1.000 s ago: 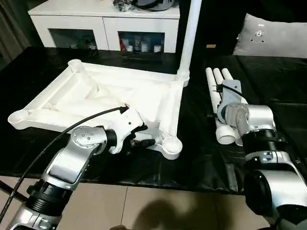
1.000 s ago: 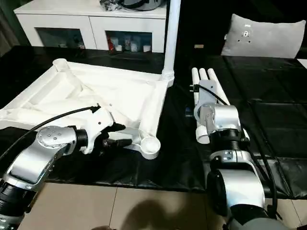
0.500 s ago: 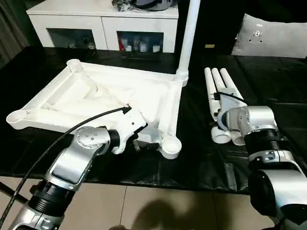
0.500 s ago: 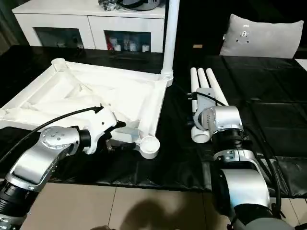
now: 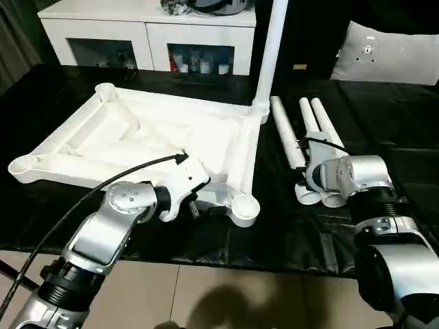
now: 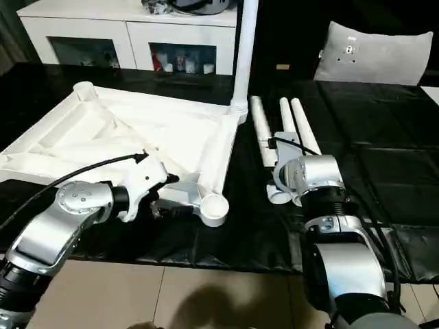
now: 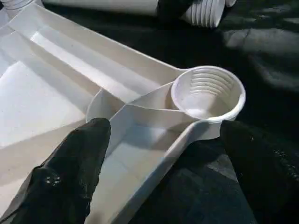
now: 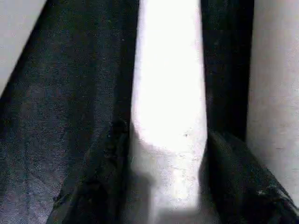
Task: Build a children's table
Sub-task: Pick table leg
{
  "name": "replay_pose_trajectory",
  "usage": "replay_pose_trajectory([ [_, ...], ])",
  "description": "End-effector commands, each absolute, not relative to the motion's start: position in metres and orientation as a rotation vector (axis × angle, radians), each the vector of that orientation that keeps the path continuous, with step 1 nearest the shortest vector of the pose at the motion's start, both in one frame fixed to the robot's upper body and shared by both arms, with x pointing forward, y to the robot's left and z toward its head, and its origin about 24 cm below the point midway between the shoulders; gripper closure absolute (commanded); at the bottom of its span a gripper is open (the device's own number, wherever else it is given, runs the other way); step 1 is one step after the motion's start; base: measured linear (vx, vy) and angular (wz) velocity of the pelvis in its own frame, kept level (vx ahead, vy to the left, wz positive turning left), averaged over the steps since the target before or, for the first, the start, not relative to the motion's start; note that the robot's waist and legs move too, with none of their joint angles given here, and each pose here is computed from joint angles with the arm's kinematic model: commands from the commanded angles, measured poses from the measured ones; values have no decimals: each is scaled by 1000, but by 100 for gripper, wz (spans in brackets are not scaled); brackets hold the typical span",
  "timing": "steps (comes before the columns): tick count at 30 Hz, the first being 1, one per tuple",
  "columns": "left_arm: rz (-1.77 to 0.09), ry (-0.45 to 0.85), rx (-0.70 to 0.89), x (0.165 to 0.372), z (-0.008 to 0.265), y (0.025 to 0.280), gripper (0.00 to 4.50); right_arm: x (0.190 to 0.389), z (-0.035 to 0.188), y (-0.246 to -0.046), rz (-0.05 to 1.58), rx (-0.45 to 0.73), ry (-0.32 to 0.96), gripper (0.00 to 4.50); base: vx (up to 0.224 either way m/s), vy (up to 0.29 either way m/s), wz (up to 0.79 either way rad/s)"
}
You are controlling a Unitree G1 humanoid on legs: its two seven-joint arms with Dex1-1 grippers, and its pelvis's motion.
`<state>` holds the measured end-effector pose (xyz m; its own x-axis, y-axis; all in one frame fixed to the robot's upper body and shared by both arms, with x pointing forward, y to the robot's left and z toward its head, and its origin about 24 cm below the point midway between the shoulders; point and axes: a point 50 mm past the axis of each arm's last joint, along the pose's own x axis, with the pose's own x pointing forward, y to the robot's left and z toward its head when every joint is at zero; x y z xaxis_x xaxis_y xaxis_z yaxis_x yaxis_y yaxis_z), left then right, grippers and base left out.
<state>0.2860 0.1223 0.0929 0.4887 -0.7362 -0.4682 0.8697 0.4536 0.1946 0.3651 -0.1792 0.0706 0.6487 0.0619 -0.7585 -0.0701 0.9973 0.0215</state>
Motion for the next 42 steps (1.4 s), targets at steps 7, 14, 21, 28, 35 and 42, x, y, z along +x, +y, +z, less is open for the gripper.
replay_pose_trajectory([
  [7, -1017, 344, 466, 285, 92, 121, 28, 361, 59, -183, 67, 8, 892, 252, 0, 0, 0],
  [14, -994, 330, 482, 285, 93, 124, 28, 364, 63, -183, 41, 78, 826, 254, 0, 0, 0],
  [21, -934, 272, 441, 292, 93, 122, 28, 374, 88, -185, -44, 347, 504, 254, 0, 0, 0],
  [28, -854, 175, 387, 303, 102, 118, 28, 373, 115, -179, 80, 425, 178, 255, 0, 0, 0],
  [35, -716, 6, 109, 324, 134, 115, 0, 361, 151, -170, 282, 643, -132, 255, 0, 0, 0],
  [42, -758, -129, -373, 330, 174, 98, 0, 329, 147, -144, 670, 707, -192, 256, 0, 0, 0],
])
